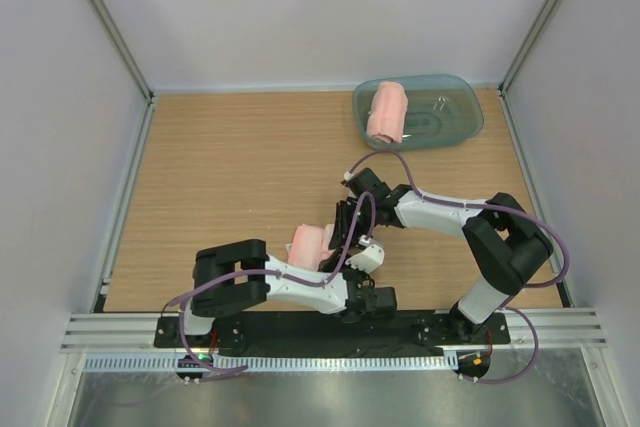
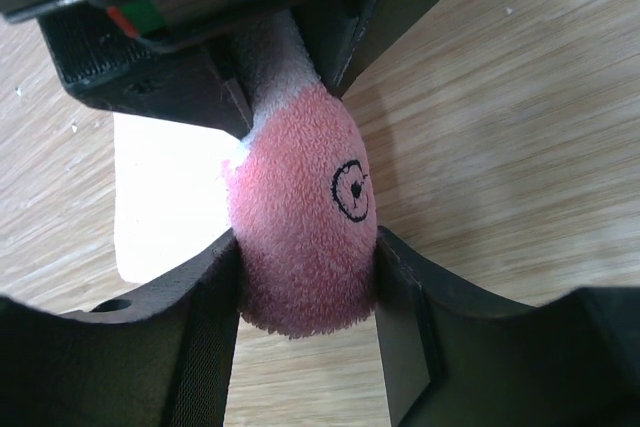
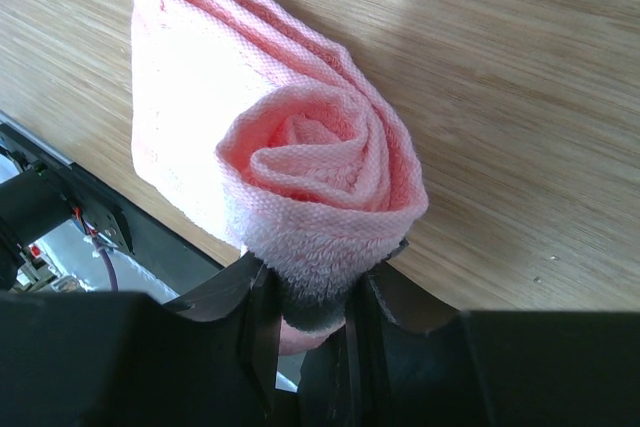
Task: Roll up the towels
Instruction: Roll the towel
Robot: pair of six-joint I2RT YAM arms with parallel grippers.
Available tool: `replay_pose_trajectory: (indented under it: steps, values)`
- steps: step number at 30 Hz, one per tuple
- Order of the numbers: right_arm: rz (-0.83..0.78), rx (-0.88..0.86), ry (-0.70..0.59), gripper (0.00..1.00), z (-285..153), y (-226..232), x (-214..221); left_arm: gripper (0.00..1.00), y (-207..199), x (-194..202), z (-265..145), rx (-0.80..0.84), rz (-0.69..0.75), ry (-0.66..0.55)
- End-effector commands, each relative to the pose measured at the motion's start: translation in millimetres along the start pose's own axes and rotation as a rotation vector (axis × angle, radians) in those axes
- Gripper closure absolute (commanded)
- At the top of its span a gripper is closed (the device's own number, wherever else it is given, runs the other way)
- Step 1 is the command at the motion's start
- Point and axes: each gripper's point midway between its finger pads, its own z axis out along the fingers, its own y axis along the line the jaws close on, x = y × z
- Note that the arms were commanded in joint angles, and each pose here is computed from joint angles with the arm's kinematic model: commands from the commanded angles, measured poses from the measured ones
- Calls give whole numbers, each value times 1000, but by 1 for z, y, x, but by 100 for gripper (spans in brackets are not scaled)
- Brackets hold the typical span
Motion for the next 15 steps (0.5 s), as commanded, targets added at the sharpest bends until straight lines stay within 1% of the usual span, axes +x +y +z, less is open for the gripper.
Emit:
replay_pose_trajectory:
  steps: [1, 2, 3, 5, 9, 13, 15]
  values:
    - [-24, -50, 2, 67, -7, 16, -2, 47, -10, 16, 10, -13, -10, 46]
    - [-27, -51, 2, 67, -7, 16, -2, 46, -8, 6, 8, -29, -17, 25]
    - [-25, -49, 6, 67, -7, 15, 0, 46, 1, 7, 7, -60, 13, 32]
    - [-24, -52, 9, 67, -6, 15, 0, 44, 7, -2, 4, -88, 13, 8]
    - [-19, -61, 7, 67, -8, 17, 1, 43, 4, -9, 3, -94, 38, 4]
    - [-20, -69, 5, 67, -11, 19, 1, 44, -5, -4, 6, -77, 31, 21]
    - [-18, -73, 8, 67, -11, 19, 4, 48, -7, -3, 6, -68, 11, 21]
